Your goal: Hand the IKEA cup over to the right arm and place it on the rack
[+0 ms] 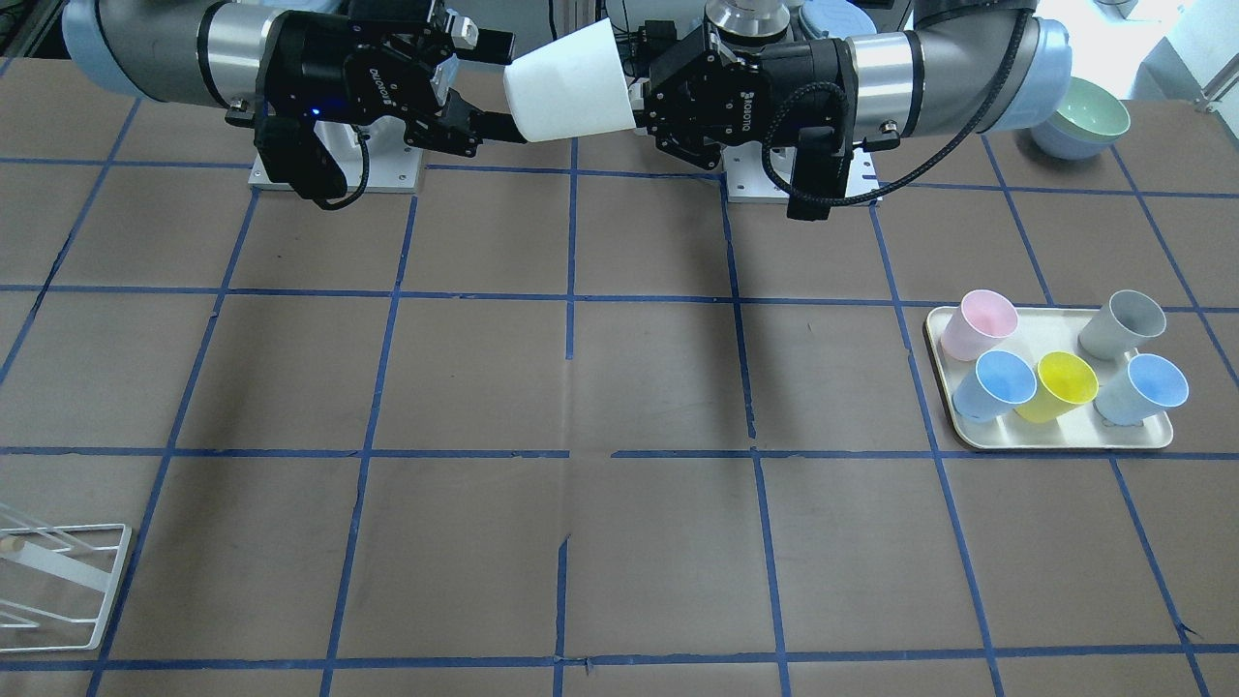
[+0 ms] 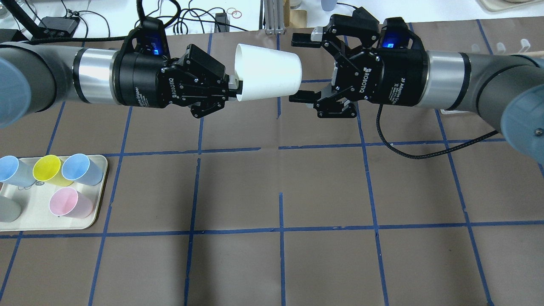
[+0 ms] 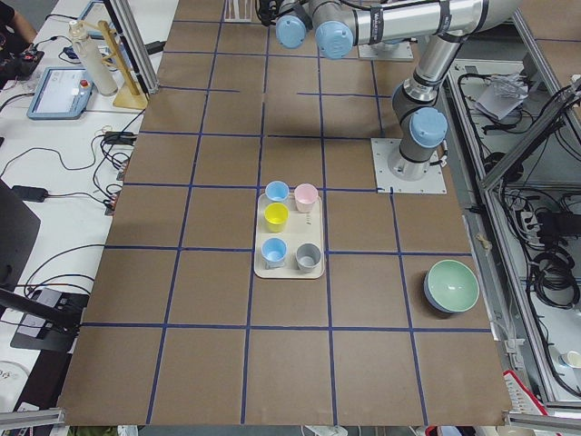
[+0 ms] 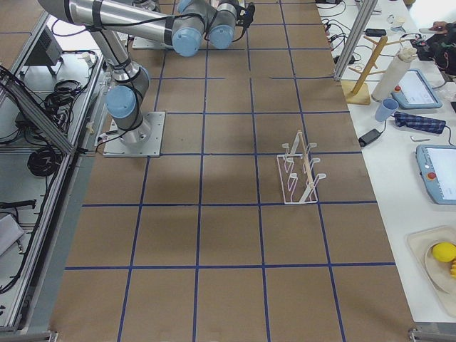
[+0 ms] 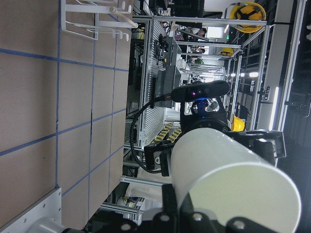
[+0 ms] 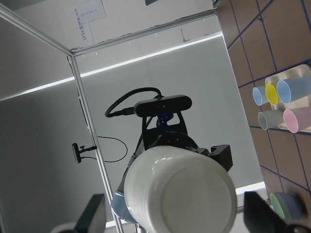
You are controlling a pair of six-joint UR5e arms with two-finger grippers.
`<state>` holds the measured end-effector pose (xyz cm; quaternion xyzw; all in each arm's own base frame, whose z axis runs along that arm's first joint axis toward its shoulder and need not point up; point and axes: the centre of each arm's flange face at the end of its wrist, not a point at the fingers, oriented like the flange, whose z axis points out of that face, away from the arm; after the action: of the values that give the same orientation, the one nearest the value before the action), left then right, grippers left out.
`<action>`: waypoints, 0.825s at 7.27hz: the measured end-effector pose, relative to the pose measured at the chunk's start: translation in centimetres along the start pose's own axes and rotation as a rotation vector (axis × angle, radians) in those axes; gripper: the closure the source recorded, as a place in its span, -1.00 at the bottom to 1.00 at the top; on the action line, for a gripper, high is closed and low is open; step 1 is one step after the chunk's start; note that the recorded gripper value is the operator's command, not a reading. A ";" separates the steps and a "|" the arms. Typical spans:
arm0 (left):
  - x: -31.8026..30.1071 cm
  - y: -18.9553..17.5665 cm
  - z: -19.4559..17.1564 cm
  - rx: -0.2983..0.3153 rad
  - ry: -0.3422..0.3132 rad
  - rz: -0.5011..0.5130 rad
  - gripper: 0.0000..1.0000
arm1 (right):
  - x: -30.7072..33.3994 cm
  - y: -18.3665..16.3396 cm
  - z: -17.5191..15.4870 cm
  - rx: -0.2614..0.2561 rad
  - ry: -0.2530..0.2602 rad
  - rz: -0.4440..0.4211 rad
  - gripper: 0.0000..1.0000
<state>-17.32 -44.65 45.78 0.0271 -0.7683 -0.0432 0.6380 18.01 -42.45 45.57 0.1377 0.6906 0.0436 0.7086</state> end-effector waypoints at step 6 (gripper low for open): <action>0.1 0.0 0.0 0.000 -0.001 -0.001 1.00 | 0.4 0.2 1.1 -0.021 -0.009 0.079 0.60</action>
<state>-17.32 -44.62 45.87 0.0277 -0.7688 -0.0434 0.6375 19.18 -42.34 45.24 0.1574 0.6808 0.0781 0.7110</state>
